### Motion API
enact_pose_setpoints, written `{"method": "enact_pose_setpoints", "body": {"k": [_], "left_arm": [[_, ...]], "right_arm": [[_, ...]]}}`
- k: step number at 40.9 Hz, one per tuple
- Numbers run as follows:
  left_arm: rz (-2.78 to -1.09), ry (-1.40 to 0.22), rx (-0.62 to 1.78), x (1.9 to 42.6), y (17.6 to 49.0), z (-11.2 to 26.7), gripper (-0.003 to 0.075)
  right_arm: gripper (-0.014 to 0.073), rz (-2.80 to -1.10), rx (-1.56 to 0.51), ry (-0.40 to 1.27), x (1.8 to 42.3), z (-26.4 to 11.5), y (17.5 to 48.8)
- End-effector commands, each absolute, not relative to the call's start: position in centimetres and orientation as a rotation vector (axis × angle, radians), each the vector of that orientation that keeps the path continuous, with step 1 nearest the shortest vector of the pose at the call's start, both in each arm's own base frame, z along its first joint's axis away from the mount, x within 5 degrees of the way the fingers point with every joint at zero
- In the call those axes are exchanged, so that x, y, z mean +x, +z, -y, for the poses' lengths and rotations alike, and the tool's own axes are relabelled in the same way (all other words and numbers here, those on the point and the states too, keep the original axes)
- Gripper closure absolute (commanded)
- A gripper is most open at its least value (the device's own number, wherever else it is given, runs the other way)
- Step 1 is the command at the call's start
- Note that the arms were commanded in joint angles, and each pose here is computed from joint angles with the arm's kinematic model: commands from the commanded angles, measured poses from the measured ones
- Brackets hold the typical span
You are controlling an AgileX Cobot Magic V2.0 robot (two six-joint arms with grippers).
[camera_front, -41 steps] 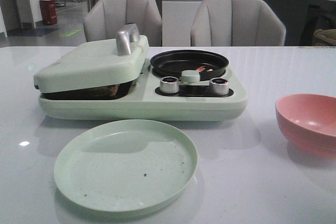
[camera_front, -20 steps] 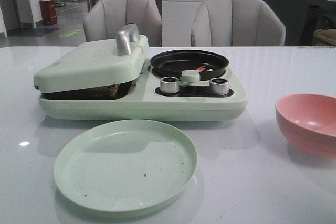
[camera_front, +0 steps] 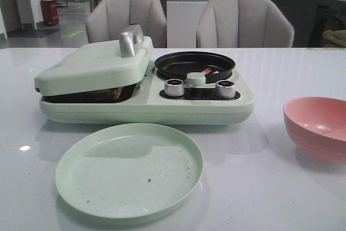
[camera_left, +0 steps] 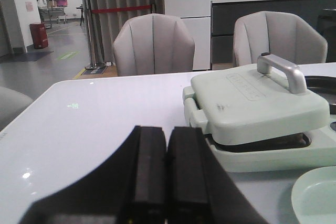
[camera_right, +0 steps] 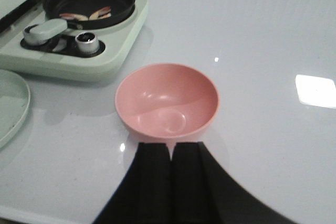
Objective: Make breakfast with bread and shrimp
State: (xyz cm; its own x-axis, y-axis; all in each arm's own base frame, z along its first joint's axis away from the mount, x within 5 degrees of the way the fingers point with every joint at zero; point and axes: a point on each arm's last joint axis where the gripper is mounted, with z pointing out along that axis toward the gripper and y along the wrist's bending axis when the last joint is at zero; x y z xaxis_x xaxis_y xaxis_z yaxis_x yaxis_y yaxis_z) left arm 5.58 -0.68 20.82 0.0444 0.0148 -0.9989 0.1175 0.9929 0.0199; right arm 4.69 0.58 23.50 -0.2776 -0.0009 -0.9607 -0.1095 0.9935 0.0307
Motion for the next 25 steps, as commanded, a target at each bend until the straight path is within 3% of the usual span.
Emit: {"method": "enact_pose_setpoints", "body": {"k": [1, 8, 25], "left_arm": [[-1.453, -0.089, 0.095, 5.5, 20.7, 0.7, 0.0619], [-1.453, -0.089, 0.095, 5.5, 20.7, 0.7, 0.0619], [-1.455, -0.089, 0.095, 5.5, 20.7, 0.7, 0.0619]], "right_arm": [[0.0560, -1.644, -0.055, 0.089, 5.0, -0.5, 23.3], [0.0560, -1.525, -0.033, 0.077, 5.4, -0.4, 20.7], [0.0560, -1.420, 0.008, 0.072, 5.3, -0.2, 21.5]]}}
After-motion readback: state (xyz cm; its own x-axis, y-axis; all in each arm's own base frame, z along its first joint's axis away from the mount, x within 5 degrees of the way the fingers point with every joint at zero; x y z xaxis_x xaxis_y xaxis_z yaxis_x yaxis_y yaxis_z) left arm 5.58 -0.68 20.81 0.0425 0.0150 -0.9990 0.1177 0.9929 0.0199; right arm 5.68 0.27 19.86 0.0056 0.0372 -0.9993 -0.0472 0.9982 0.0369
